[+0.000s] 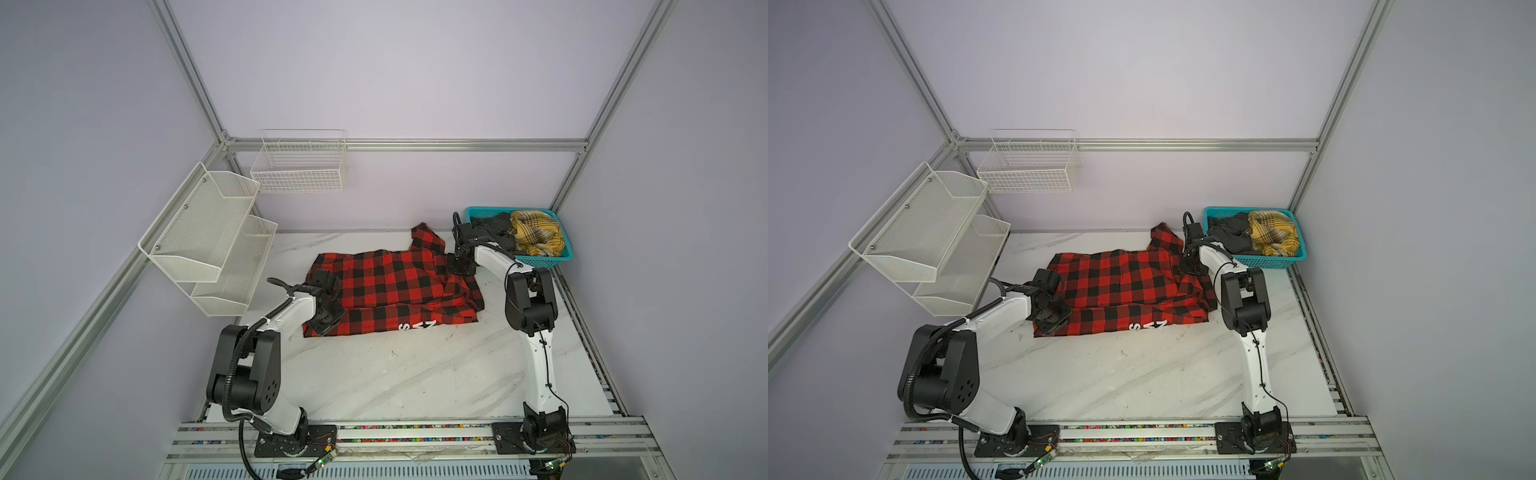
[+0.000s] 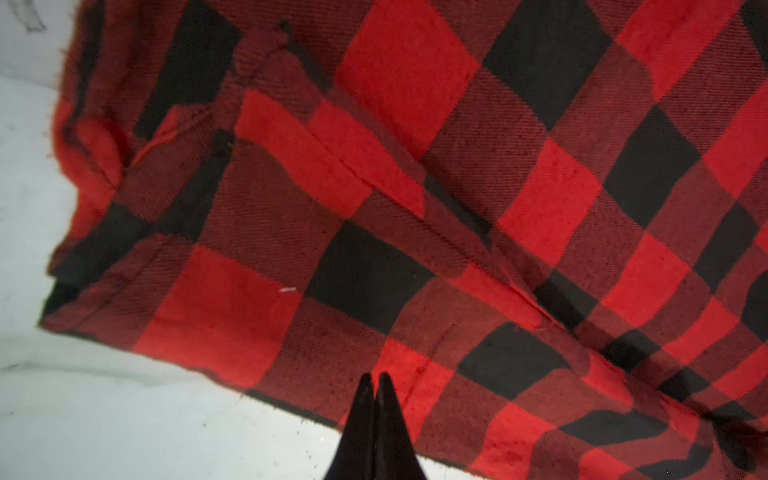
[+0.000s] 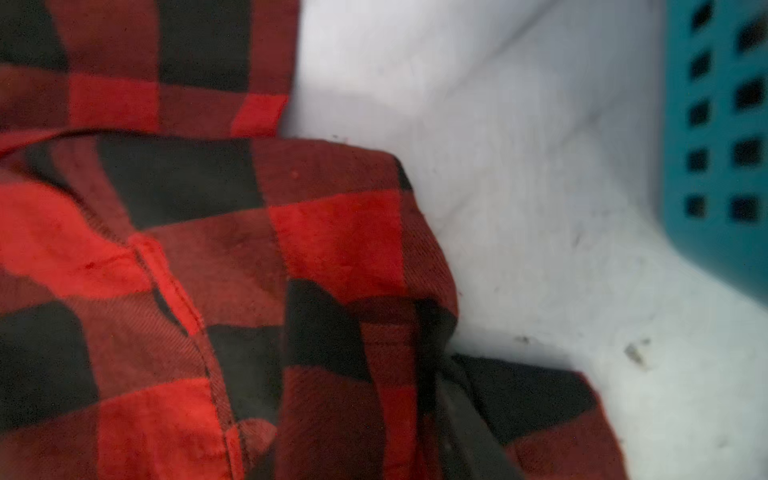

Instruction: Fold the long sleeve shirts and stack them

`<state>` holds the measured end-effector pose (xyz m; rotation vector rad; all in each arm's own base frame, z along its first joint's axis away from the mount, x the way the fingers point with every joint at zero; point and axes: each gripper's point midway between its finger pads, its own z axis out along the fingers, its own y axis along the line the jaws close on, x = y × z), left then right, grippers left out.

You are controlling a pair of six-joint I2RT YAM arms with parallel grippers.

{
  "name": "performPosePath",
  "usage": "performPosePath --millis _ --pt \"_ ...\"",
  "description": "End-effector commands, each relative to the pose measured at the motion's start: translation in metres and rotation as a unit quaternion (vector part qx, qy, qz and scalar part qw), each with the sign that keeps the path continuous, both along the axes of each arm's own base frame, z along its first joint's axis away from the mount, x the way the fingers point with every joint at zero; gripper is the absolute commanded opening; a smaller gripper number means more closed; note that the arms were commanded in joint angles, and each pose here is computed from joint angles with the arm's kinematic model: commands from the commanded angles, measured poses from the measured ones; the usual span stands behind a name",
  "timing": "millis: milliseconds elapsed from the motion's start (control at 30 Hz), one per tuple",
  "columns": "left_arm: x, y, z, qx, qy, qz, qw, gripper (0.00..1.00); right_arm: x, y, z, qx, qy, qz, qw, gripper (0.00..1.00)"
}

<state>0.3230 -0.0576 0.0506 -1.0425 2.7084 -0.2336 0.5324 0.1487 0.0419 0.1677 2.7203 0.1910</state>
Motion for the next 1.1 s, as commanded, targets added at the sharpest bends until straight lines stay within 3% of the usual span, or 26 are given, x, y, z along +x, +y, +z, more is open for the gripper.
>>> performPosePath --millis 0,100,367,700,867,1067 --pt "0.003 0.005 -0.013 0.015 0.004 -0.01 1.0 0.0 0.0 -0.01 0.025 -0.023 -0.024 0.0 0.999 0.17" --pt "0.0 0.005 -0.026 0.019 0.017 -0.018 1.0 0.0 0.002 -0.018 0.057 -0.038 -0.057 -0.011 0.998 0.08" --pt "-0.008 0.009 -0.049 0.037 0.044 -0.048 0.997 0.0 -0.008 -0.008 0.129 -0.058 -0.125 -0.024 0.99 0.01" --pt "-0.016 0.009 -0.06 0.038 0.048 -0.064 0.996 0.0 -0.004 0.028 0.194 -0.064 -0.209 -0.017 0.976 0.0" --pt "-0.011 0.008 -0.052 0.036 0.036 -0.062 0.997 0.0 -0.009 0.044 0.208 -0.067 -0.232 -0.024 0.97 0.0" --pt "-0.005 0.002 -0.04 0.019 0.019 -0.059 0.998 0.0 -0.024 0.083 0.199 -0.027 -0.239 -0.006 0.971 0.0"
